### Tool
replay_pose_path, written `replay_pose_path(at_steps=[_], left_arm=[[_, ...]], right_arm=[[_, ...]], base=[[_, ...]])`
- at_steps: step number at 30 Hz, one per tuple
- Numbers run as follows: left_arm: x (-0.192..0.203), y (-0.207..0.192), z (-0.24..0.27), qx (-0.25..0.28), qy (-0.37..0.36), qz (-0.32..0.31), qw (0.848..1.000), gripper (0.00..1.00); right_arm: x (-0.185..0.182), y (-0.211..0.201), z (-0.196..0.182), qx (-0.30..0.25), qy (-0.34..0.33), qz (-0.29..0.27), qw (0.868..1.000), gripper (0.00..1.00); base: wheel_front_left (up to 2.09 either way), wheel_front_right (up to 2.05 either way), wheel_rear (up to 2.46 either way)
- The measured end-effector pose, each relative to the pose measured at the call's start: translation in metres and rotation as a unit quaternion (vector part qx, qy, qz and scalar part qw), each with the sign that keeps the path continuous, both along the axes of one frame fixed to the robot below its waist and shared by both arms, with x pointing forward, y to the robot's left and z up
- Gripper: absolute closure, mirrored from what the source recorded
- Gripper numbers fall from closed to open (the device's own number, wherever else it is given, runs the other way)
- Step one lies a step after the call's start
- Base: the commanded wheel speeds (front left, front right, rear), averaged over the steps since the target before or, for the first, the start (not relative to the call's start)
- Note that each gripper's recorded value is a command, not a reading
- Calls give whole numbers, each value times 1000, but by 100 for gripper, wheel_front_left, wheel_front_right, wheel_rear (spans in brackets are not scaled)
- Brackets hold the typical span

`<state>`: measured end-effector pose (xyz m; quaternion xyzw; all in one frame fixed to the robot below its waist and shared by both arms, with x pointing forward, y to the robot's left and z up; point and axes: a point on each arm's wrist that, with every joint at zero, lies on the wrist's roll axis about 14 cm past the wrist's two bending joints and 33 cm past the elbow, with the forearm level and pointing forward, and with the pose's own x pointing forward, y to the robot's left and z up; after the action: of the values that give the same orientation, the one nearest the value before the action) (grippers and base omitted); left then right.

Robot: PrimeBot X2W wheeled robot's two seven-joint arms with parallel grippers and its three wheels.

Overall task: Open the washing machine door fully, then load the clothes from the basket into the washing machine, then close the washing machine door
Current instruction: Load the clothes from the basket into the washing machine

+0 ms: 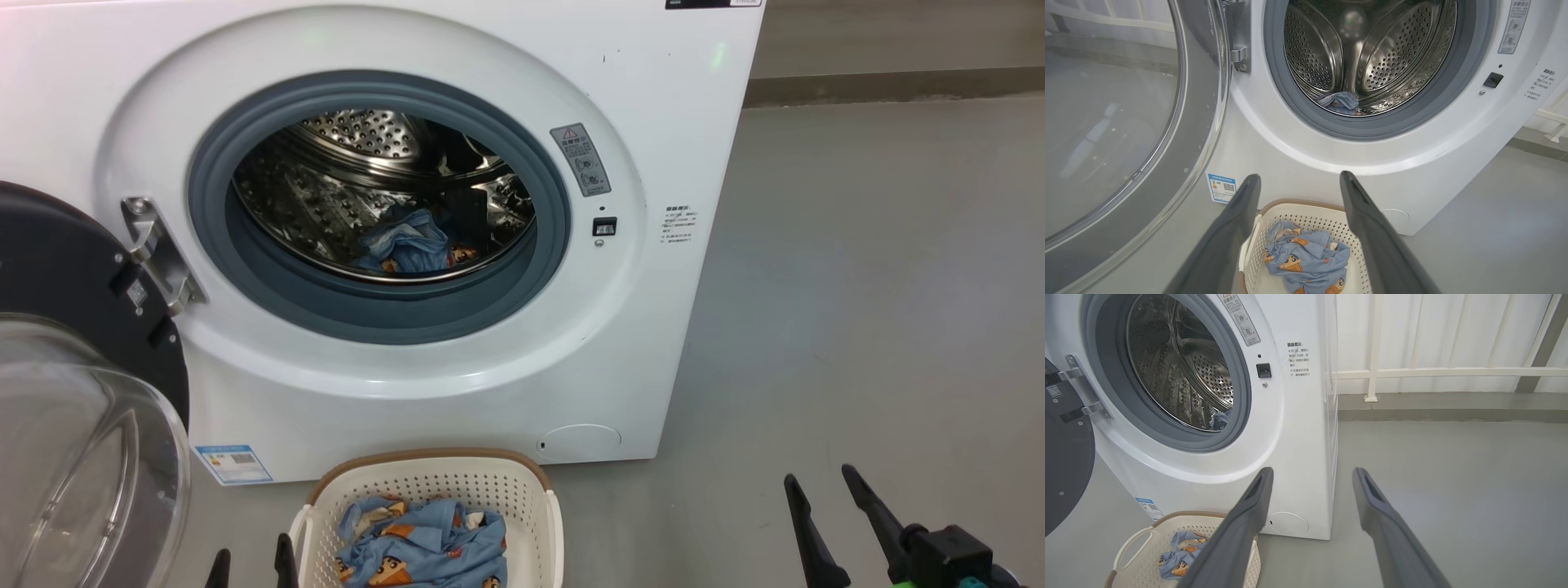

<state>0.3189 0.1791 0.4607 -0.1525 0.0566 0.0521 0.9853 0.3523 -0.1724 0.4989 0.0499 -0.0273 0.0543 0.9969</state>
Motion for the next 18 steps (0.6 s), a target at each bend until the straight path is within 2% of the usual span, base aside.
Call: replay_pose_path(at_steps=[7, 18], left_arm=[[-3, 0, 2, 2, 0, -1, 1000, 0], [-5, 0, -2, 4, 11, -4, 1000, 0]], right_arm=[[-10, -3, -16, -5, 25, -1, 1000, 0], [-12, -6, -21, -5, 32, -6, 999, 0]], base=[[0, 0, 0], [0, 0, 0]])
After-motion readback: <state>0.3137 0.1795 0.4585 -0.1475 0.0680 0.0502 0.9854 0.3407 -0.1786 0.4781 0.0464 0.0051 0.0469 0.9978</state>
